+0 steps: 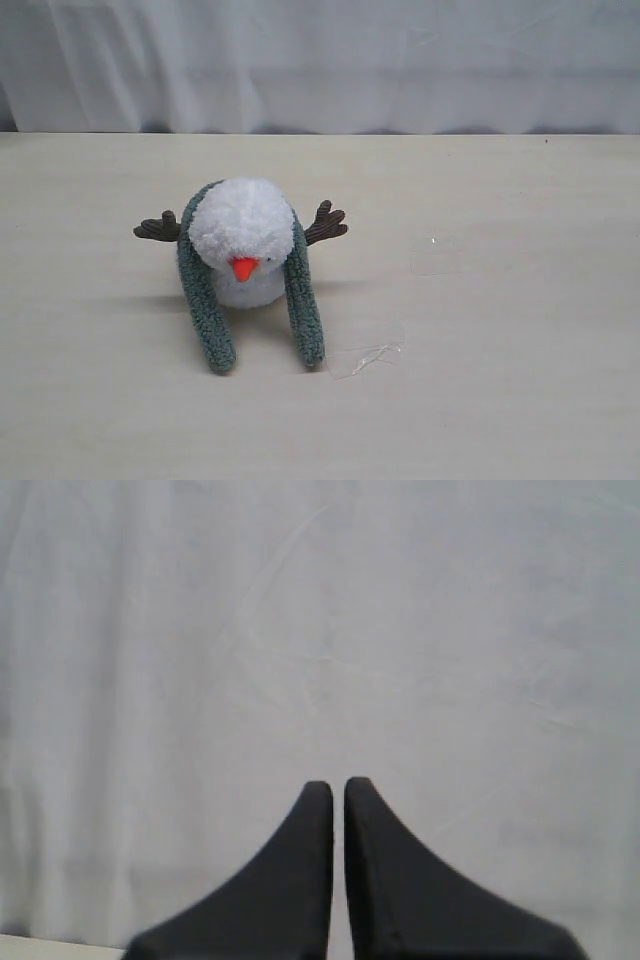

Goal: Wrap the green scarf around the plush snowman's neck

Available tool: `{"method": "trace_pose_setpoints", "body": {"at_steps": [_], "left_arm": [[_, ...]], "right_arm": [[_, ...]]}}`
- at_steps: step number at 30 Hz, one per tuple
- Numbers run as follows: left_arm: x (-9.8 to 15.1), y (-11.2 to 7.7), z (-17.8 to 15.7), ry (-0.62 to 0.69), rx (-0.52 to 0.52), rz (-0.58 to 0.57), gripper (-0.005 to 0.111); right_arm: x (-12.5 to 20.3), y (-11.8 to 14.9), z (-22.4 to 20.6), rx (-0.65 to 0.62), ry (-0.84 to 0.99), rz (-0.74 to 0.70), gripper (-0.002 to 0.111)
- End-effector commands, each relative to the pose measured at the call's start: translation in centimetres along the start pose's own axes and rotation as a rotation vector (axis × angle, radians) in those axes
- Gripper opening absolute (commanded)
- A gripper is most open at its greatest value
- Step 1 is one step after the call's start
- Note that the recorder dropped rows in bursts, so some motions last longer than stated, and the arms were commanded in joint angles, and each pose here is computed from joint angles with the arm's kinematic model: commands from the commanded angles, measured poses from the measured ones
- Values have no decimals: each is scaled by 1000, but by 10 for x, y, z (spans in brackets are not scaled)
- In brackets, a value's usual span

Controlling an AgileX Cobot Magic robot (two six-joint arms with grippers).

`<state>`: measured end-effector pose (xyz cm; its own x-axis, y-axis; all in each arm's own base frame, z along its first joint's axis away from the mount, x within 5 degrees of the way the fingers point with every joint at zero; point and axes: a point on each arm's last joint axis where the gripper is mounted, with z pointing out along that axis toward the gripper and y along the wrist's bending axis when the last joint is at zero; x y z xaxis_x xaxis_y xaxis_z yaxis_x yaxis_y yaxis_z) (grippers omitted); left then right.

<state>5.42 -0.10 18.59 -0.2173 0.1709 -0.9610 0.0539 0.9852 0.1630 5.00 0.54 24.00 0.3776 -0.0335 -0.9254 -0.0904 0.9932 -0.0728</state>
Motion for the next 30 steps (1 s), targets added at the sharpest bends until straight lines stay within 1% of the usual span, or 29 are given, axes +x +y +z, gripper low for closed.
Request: {"method": "trace_pose_setpoints", "body": {"at_steps": [1,7,15,21,25,30], "left_arm": [[0,0,0,-8,-2,-9,0],[0,0,0,-8,-2,-9,0],[0,0,0,-8,-2,-9,0],[0,0,0,-8,-2,-9,0],[0,0,0,-8,-2,-9,0],[0,0,0,-8,-2,-9,0]], "right_arm": [[4,-1,-1,34,43,-26,4],[17,-4,-2,79,188,-138,4],[33,-4,-7,65,371,-168,4],[44,-3,-12,47,509,-152,4],[50,-2,-16,50,585,-98,4],[53,-2,-18,66,624,-32,4]]}}
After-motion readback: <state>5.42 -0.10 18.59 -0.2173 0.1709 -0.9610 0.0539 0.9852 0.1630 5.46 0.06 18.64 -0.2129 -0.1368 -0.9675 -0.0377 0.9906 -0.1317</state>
